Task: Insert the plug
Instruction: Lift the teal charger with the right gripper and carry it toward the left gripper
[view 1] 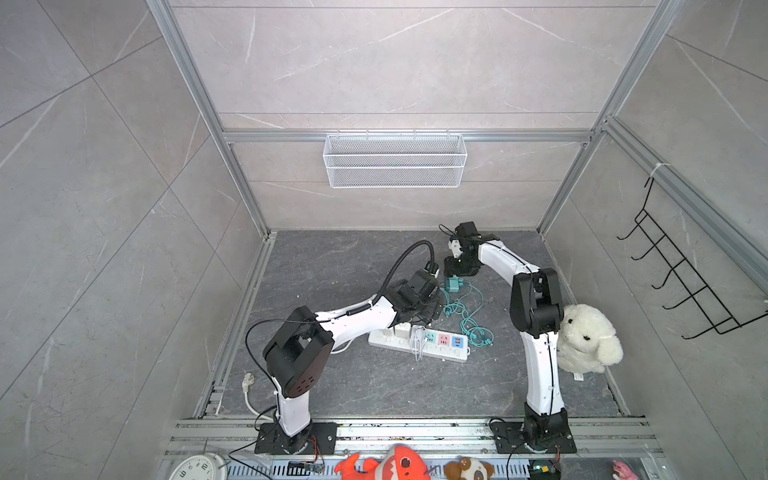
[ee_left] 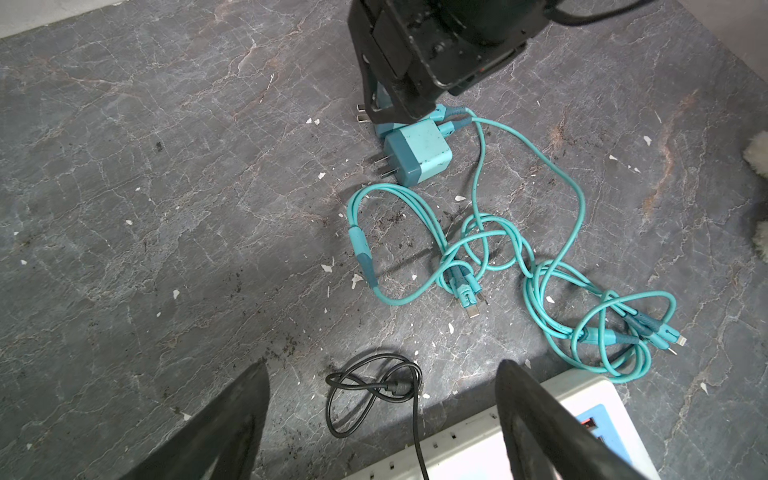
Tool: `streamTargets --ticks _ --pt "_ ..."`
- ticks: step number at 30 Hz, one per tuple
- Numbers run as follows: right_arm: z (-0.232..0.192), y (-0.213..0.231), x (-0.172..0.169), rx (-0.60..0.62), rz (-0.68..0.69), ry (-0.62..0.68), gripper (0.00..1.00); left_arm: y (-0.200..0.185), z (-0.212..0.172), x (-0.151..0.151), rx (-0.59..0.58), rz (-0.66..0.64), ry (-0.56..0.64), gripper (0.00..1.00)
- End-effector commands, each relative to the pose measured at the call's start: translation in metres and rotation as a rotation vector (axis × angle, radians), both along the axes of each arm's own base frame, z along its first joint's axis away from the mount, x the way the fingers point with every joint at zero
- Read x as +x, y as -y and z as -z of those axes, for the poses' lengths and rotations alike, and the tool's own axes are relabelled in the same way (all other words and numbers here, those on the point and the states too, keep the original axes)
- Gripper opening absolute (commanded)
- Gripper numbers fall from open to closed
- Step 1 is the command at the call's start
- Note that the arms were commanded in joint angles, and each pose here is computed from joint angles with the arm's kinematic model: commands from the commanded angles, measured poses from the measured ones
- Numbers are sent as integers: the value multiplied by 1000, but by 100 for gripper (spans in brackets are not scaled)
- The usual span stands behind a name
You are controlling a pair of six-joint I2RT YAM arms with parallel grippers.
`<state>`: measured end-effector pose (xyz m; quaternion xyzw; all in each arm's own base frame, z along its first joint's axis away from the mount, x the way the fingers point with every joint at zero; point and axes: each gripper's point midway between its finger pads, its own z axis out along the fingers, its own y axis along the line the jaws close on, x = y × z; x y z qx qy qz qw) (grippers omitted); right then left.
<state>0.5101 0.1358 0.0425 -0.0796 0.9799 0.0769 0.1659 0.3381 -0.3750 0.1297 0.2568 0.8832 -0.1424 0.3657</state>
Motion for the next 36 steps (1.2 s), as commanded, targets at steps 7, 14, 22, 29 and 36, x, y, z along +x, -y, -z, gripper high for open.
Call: streamTargets --ticks 7,14,22,29,36 --pt "-10 4 -6 100 53 3 60 14 -9 11 -44 23 17 87" --pt "-6 4 -3 106 70 3 56 12 -5 12 -36 16 11 87" --pt "-13 6 -7 105 56 2 45 2 1 21 -29 -8 -1 87" --pt "-42 8 -2 98 -2 84 42 -11 -6 29 40 30 65 88" --pt "-88 15 -23 211 -47 126 40 -40 -26 39 90 40 144 89"
